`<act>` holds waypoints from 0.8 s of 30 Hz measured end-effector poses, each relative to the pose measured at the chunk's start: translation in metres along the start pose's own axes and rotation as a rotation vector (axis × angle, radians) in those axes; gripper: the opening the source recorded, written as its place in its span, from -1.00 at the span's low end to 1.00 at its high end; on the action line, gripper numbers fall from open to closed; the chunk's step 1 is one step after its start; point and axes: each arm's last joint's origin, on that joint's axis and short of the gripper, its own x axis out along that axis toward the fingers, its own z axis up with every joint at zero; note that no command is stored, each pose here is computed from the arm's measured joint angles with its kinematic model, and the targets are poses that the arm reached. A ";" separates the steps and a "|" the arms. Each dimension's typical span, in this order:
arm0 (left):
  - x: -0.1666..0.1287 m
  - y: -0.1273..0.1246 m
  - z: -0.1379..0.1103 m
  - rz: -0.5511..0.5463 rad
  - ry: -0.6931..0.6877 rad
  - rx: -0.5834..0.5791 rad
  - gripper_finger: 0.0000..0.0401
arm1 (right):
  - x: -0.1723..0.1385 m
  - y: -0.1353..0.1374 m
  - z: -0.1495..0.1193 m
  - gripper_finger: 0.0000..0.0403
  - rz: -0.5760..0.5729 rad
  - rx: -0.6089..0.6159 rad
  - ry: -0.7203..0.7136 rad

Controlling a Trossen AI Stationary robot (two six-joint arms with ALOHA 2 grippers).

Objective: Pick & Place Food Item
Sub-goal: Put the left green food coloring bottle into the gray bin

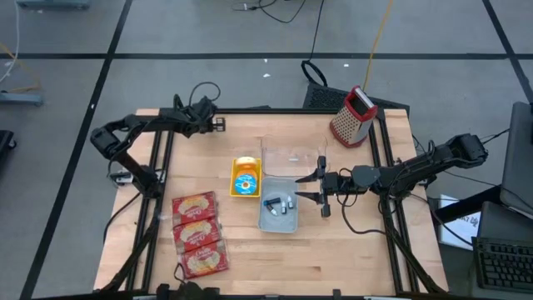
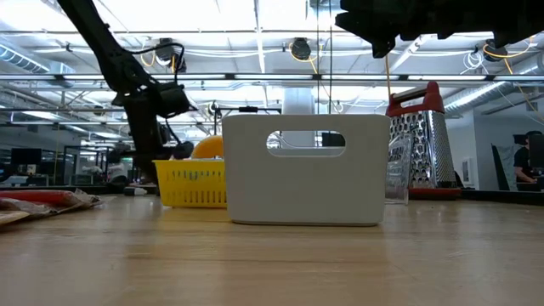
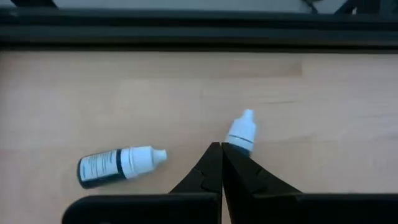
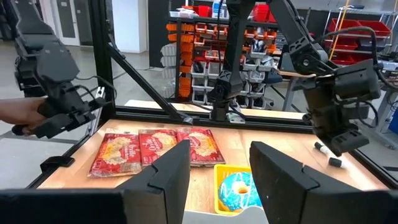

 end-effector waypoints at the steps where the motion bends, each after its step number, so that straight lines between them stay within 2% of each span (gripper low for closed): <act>1: 0.002 0.002 0.001 0.003 0.012 0.001 -1.00 | 0.000 0.000 0.000 -0.22 0.000 0.000 0.001; 4: 0.002 0.013 0.003 0.133 0.021 0.004 -1.00 | 0.000 0.000 -0.001 -0.22 0.001 -0.002 0.011; 8: 0.001 0.017 0.012 0.156 0.015 -0.010 -1.00 | 0.000 0.000 -0.002 -0.22 0.001 -0.003 0.017; 13: 0.009 0.013 0.008 0.243 -0.012 0.006 -1.00 | 0.000 0.000 -0.003 -0.23 0.001 -0.005 0.031; 20: 0.025 0.003 0.005 0.349 0.141 0.115 -1.00 | 0.000 0.000 -0.004 -0.24 0.002 0.009 0.046; 24: 0.026 -0.006 -0.001 0.331 0.157 0.140 -1.00 | 0.000 0.000 -0.005 -0.22 0.002 0.008 0.050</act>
